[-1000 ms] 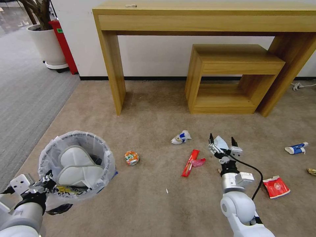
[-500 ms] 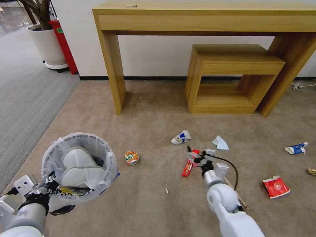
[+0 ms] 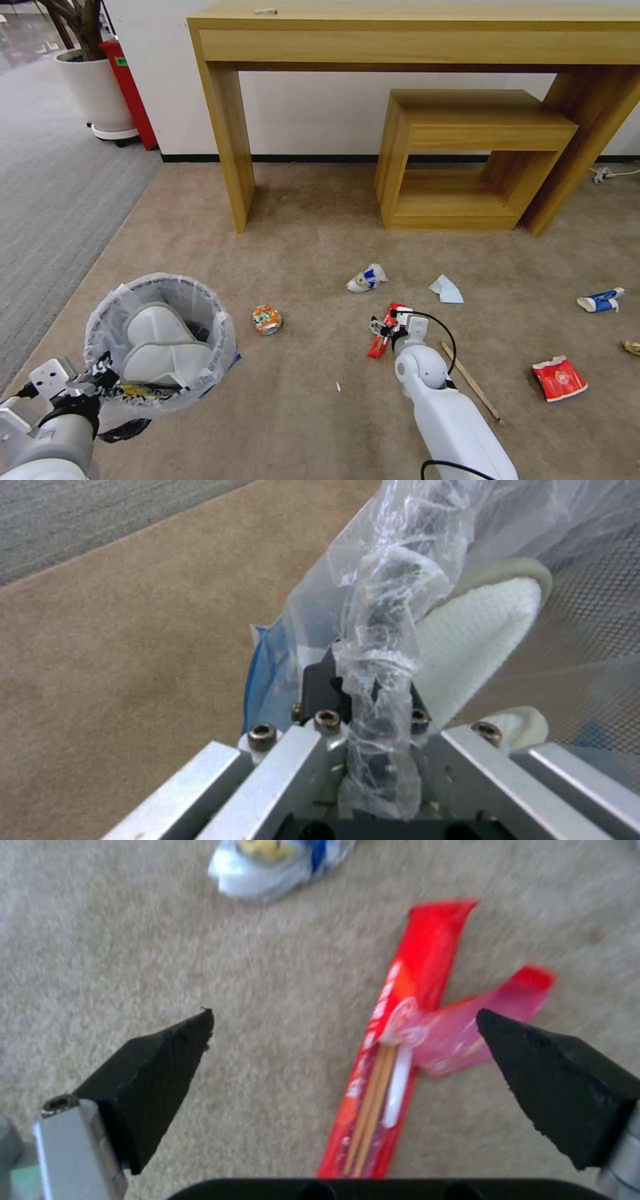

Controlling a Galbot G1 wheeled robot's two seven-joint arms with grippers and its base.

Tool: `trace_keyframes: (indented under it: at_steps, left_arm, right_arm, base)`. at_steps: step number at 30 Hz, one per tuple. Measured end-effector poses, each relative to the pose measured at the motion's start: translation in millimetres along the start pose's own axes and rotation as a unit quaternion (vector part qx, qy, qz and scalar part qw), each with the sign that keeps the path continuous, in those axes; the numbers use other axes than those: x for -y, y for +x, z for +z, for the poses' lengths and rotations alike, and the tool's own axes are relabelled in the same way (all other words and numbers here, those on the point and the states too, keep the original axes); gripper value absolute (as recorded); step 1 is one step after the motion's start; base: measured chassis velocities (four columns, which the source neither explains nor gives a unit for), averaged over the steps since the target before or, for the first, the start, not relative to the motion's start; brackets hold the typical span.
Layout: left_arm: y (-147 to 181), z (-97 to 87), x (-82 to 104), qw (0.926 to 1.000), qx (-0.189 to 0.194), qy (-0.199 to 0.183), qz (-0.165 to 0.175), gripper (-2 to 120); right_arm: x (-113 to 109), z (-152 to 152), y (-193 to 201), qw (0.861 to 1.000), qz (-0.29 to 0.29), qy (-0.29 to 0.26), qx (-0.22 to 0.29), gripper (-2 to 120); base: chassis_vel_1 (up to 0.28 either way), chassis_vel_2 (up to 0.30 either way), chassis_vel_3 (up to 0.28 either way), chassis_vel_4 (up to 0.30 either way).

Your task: Pick up the trash bin and place the garbage on the floor into it.

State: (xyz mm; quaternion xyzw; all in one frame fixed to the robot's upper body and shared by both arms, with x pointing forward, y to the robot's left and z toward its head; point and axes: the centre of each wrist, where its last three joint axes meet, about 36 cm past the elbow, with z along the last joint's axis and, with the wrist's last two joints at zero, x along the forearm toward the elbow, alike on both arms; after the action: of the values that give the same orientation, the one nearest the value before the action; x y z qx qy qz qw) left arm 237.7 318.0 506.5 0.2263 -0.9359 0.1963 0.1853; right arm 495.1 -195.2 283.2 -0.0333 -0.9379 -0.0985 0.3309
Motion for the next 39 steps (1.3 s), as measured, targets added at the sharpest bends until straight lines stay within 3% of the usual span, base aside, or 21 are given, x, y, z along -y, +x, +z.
trace_keyframes:
  at_steps: [17, 25, 31, 37, 39]
  left_arm:
    - [2, 1.5, 0.7, 1.0000, -0.002, -0.004, -0.001, 1]
    - [3, 2.0, -0.1, 1.0000, -0.001, -0.004, -0.001, 1]
    - [3, 2.0, 0.2, 1.0000, 0.000, -0.003, 0.000, 1]
    - [3, 1.7, 0.1, 1.0000, 0.001, -0.003, 0.001, 1]
    - [2, 1.8, -0.4, 1.0000, 0.001, -0.003, 0.000, 1]
  right_arm:
    - [-13, -8, -44, 0.999, 0.024, 0.014, -0.036, 95]
    - [-2, -8, -60, 0.996, 0.056, 0.049, -0.044, 97]
    - [6, -7, -72, 0.996, 0.061, 0.044, -0.055, 100]
    - [9, -4, -78, 0.995, 0.067, 0.044, -0.063, 88]
    - [11, -3, -79, 0.994, 0.070, 0.047, -0.064, 76]
  base:
    - [0.000, 0.000, 0.000, 0.000]
    - [0.000, 0.000, 0.000, 0.000]
    - [0.000, 0.000, 0.000, 0.000]
    - [0.000, 0.000, 0.000, 0.000]
    - [0.000, 0.000, 0.000, 0.000]
